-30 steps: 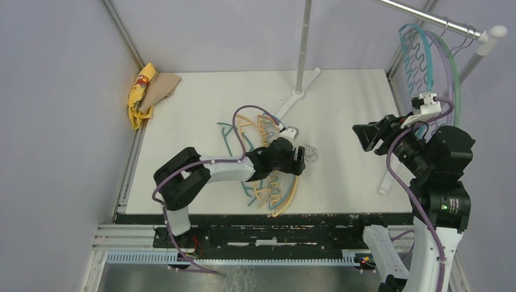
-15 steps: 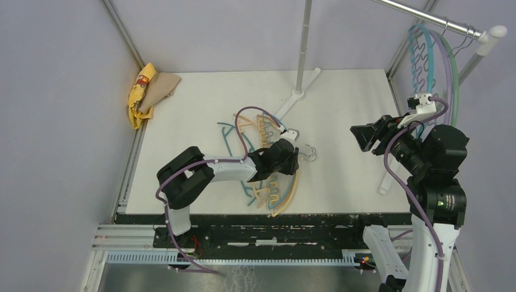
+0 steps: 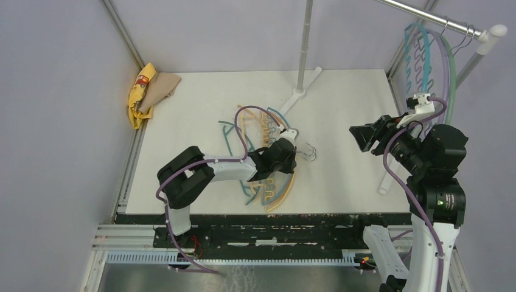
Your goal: Organize the hangers
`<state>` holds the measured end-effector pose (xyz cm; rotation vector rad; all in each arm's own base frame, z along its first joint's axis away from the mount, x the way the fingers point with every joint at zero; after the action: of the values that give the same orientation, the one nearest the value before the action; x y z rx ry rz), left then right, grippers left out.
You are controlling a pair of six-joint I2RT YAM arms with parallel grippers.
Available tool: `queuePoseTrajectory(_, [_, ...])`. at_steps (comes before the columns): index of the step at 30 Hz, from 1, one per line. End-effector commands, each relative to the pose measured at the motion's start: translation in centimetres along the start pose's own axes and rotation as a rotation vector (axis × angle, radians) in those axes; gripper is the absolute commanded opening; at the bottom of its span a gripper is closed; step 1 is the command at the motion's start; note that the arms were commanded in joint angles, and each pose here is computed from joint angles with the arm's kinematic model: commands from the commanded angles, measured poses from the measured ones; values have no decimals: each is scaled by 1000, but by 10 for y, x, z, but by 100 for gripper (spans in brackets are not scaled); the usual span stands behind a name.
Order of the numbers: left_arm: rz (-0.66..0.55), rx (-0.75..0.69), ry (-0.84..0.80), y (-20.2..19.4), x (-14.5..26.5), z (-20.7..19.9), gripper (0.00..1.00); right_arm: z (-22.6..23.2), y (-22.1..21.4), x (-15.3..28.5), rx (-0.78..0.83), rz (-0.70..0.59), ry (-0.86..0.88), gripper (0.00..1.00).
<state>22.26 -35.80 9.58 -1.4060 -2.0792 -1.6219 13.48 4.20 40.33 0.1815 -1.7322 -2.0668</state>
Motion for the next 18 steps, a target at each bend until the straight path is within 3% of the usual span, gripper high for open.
queuePoseTrajectory(1, [-107, -28, -75, 31, 27, -17, 3, 6, 11, -3, 34, -31, 70, 59])
queuePoseTrajectory(9, [-342, 19, -126, 94, 116, -35, 3, 6, -2, -24, -31, 73, 216, 59])
queuePoseTrajectory(15, [-467, 96, -116, 109, 155, -26, 3, 2, -20, -32, -49, 119, 222, 66])
queuePoseTrajectory(18, [-540, 203, -130, 120, 171, -17, 3, 0, -35, -39, -83, 152, 230, 72])
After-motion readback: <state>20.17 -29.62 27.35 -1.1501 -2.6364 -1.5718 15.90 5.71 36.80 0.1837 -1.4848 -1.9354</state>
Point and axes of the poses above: each gripper's point midway between its finger pads, its own x axis back along the fingers, its own z axis along the line the jaws close on, y = z × x, the point moved 8 cm from there along x, back along the fingers, and after that the axes turned 7 degrees about x, right-handed, at the moved point
